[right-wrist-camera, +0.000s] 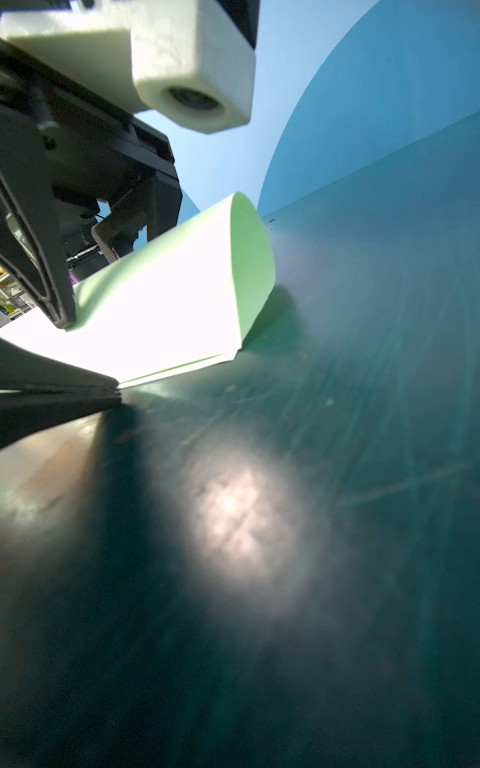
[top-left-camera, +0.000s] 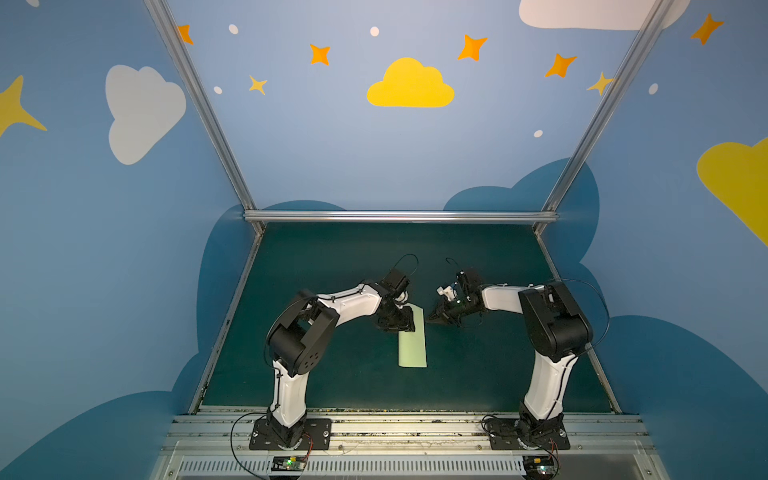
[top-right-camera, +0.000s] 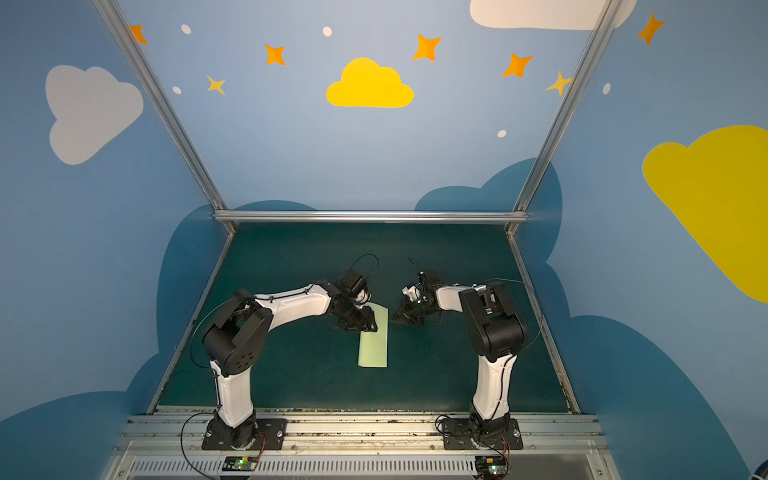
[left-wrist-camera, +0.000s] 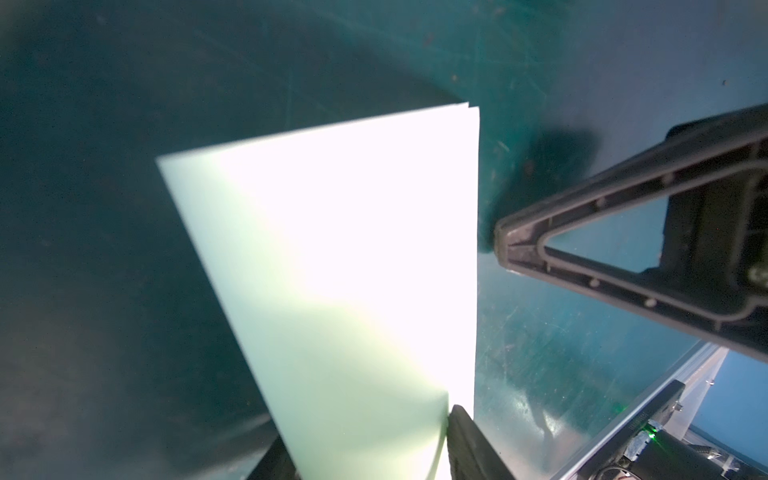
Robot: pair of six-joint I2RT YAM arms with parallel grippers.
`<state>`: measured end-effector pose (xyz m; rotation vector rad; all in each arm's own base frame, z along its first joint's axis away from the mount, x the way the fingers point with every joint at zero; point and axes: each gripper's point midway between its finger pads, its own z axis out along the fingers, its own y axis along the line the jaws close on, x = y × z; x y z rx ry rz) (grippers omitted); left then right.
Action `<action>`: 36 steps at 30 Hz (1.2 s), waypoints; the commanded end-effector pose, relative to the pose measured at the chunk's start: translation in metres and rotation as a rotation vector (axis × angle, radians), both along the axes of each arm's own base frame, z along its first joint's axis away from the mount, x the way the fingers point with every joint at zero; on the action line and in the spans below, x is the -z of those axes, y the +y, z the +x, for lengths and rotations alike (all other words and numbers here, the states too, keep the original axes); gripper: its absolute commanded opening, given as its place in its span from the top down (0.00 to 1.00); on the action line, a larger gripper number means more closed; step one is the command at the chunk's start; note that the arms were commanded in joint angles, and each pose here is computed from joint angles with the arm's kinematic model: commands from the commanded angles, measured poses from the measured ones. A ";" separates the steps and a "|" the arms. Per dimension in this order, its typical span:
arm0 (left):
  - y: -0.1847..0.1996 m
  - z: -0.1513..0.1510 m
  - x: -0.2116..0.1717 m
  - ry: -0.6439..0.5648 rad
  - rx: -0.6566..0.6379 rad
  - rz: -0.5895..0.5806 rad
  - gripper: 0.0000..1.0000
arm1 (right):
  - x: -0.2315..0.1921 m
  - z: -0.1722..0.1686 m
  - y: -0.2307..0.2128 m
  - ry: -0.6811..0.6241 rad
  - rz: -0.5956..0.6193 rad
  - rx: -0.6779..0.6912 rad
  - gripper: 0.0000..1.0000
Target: Fold a paper plane with a square sheet of paper (fold left side to right side)
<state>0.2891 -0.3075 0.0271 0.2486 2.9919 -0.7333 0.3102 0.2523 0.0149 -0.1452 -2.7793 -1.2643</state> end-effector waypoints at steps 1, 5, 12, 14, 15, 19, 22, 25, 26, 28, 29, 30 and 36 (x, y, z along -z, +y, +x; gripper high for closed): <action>0.010 -0.019 0.020 0.054 0.035 0.080 0.46 | 0.036 -0.011 -0.010 0.055 -0.117 -0.001 1.00; 0.009 -0.021 0.021 0.056 0.049 0.088 0.46 | 0.038 -0.013 -0.007 0.063 -0.112 -0.012 1.00; 0.008 -0.020 0.023 0.058 0.037 0.095 0.46 | 0.026 -0.013 0.000 0.043 -0.099 -0.035 1.00; 0.009 -0.020 0.024 0.062 0.033 0.101 0.46 | 0.018 -0.012 -0.001 0.022 -0.098 -0.034 1.00; 0.010 -0.020 0.025 0.062 0.030 0.104 0.46 | 0.013 -0.013 -0.002 0.009 -0.098 -0.033 1.00; 0.011 -0.021 0.027 0.068 0.019 0.109 0.46 | -0.005 -0.014 -0.007 -0.048 -0.114 -0.028 1.00; 0.011 -0.021 0.028 0.072 0.014 0.107 0.46 | -0.014 -0.020 -0.007 -0.074 -0.124 -0.037 1.00; 0.011 -0.021 0.028 0.073 0.015 0.107 0.46 | -0.018 -0.030 -0.001 -0.093 -0.143 -0.068 1.00; 0.011 -0.021 0.028 0.074 0.014 0.107 0.46 | -0.018 -0.032 0.002 -0.097 -0.150 -0.078 1.00; 0.011 -0.021 0.029 0.075 0.014 0.110 0.46 | -0.019 -0.036 0.007 -0.107 -0.156 -0.097 1.00; 0.011 -0.021 0.029 0.073 0.014 0.107 0.46 | -0.019 -0.038 0.010 -0.108 -0.160 -0.104 1.00; 0.011 -0.022 0.029 0.075 0.013 0.108 0.46 | -0.019 -0.039 0.013 -0.110 -0.160 -0.109 1.00; 0.012 -0.022 0.030 0.076 0.013 0.107 0.46 | -0.014 -0.039 0.026 -0.103 -0.164 -0.128 1.00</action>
